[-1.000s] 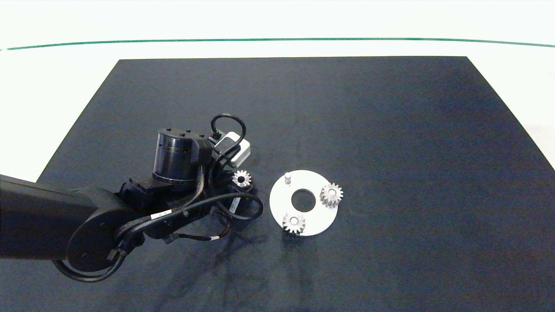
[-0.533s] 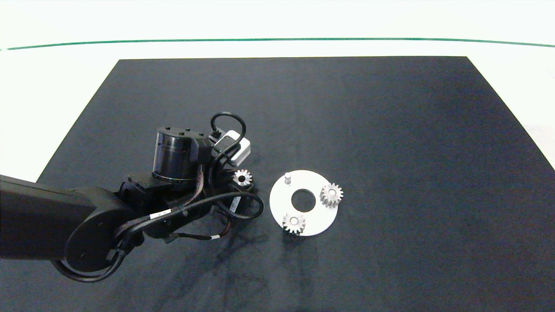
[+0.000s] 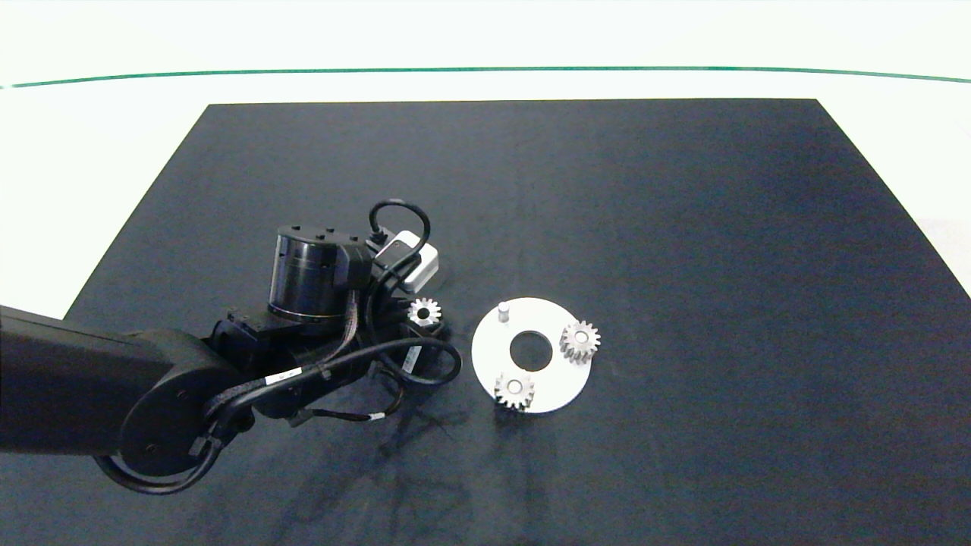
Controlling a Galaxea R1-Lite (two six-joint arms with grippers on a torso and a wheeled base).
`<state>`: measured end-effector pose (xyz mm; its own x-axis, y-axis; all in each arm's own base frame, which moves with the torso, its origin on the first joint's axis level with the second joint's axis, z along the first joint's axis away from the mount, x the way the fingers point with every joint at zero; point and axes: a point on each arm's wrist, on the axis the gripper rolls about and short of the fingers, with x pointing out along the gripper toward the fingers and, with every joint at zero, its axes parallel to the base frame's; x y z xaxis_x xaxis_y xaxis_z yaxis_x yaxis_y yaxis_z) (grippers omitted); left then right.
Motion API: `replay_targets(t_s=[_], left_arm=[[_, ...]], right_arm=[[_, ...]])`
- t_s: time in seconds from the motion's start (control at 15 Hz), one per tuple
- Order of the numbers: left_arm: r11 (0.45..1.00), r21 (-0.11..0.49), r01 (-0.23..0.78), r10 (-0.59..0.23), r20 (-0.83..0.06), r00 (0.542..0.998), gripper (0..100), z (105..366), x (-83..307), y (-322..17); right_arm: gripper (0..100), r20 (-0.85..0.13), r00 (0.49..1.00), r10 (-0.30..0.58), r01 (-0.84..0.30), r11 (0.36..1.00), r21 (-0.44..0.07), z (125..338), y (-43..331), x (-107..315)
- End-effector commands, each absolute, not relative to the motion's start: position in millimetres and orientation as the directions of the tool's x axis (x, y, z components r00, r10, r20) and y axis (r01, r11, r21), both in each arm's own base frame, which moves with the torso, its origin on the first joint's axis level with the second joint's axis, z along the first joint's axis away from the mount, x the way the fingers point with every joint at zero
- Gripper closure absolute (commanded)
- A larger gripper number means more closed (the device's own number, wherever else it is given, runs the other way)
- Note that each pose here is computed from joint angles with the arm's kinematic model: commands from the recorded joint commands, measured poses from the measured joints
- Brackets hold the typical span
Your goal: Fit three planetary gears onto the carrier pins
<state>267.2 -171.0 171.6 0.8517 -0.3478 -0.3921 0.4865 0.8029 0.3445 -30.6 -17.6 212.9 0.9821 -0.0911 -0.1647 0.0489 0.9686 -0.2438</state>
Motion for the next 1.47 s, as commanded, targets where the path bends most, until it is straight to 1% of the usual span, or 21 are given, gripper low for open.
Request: replay_targets(t_s=[0.07,0.73,1.33,1.47], left_arm=[[0.802,0.345,0.488,-0.344,-0.401,0.849,100,169,267,-171],[0.802,0.346,0.488,-0.344,-0.4,0.849,100,169,267,-171],[0.805,0.35,0.479,-0.351,-0.369,0.86,100,180,267,-172],[0.804,0.349,0.481,-0.35,-0.376,0.858,100,185,266,-171]], right_arm=[[0,-0.169,0.981,-0.093,0.049,0.968,-0.247,213,-18,-30],[0,-0.166,0.982,-0.093,0.05,0.968,-0.246,214,-17,-30],[0,-0.163,0.982,-0.093,0.051,0.968,-0.245,216,-17,-30],[0,-0.165,0.982,-0.093,0.051,0.968,-0.245,216,-17,-30]])
